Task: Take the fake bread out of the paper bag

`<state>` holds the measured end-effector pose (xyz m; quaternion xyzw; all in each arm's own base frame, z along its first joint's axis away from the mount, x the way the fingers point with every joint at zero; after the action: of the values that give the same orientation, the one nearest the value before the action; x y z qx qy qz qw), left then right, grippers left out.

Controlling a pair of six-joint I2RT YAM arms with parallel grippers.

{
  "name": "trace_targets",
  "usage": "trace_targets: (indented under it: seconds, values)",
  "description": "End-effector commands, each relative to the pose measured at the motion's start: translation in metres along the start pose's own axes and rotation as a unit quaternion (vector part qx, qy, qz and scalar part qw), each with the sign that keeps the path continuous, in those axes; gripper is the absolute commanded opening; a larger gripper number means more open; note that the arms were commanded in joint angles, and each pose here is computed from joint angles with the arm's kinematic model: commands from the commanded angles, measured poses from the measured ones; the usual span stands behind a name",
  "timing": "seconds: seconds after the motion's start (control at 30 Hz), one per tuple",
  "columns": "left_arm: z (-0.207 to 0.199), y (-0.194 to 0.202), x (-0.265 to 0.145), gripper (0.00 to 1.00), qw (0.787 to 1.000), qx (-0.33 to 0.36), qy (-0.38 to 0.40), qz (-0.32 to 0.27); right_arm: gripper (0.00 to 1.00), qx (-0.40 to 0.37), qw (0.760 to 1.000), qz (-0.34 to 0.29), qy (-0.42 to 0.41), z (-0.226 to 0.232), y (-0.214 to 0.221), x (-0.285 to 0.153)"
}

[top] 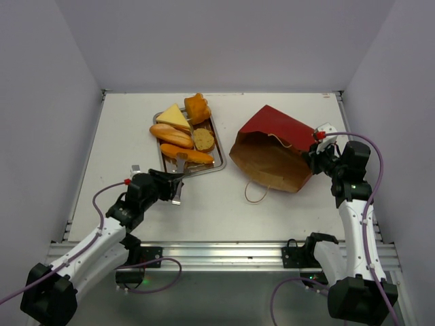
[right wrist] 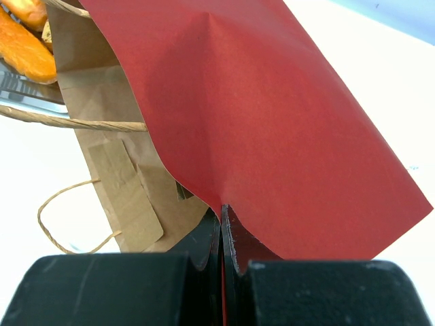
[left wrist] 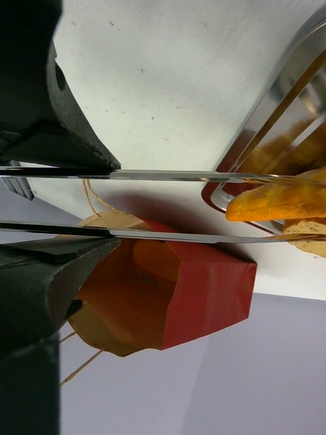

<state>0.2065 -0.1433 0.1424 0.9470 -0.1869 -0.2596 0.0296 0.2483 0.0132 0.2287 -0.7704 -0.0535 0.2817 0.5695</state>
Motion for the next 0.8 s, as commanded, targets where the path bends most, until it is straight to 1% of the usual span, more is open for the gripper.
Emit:
trace_targets:
  seconds: [0.0,0.33,0.43,0.53,0.57,0.6,0.63,0.67,0.7,0.73,0.77]
  values:
    - [-0.012,0.004,-0.008,0.43,1.0,0.012,0.022,0.017,0.0,-0.014,1.0,-0.021,0.001,-0.002,-0.008,-0.001]
    - [-0.003,0.008,-0.021,0.41,0.999,0.023,0.014,0.037,0.0,-0.015,1.0,-0.022,0.0,-0.001,-0.008,-0.001]
    - [-0.006,0.013,-0.025,0.33,0.998,0.032,0.025,0.056,0.0,-0.014,1.0,-0.023,-0.001,-0.001,-0.009,-0.001]
    - [-0.014,0.026,-0.027,0.3,0.992,0.053,0.049,0.107,0.0,-0.014,1.0,-0.022,-0.003,0.0,-0.008,-0.001]
    - [-0.016,0.034,-0.03,0.29,0.986,0.063,0.057,0.144,0.0,-0.015,1.0,-0.023,-0.003,0.0,-0.009,-0.001]
    - [-0.027,0.041,-0.033,0.29,0.978,0.076,0.089,0.17,0.0,-0.014,1.0,-0.022,-0.005,0.0,-0.008,-0.001]
    - [-0.024,0.046,-0.029,0.27,0.974,0.084,0.081,0.193,0.0,-0.017,1.0,-0.023,-0.007,0.001,-0.008,-0.001]
    - [-0.025,0.051,-0.029,0.27,0.967,0.103,0.089,0.217,0.0,-0.022,0.999,-0.022,-0.008,0.001,-0.008,-0.002]
    - [-0.035,0.061,-0.036,0.27,0.952,0.122,0.111,0.258,0.0,-0.023,0.999,-0.021,-0.009,0.001,-0.008,-0.002]
    - [-0.034,0.065,-0.031,0.25,0.947,0.131,0.1,0.275,0.0,-0.025,0.999,-0.02,-0.01,0.001,-0.008,-0.002]
    - [-0.036,0.069,-0.033,0.25,0.937,0.16,0.107,0.291,0.0,-0.029,0.999,-0.02,-0.011,0.0,-0.007,-0.002]
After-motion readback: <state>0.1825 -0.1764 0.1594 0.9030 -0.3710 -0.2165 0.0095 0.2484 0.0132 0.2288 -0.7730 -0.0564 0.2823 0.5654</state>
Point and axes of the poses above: each gripper's point midway between its finger pads, its own x axis out along the fingers, its own z axis along the line the jaws close on, y = z × x, the point moved 5 cm from there along -x, back along the fingers, and after that the axes turned 8 degrees about -x, right-handed, at the moved point
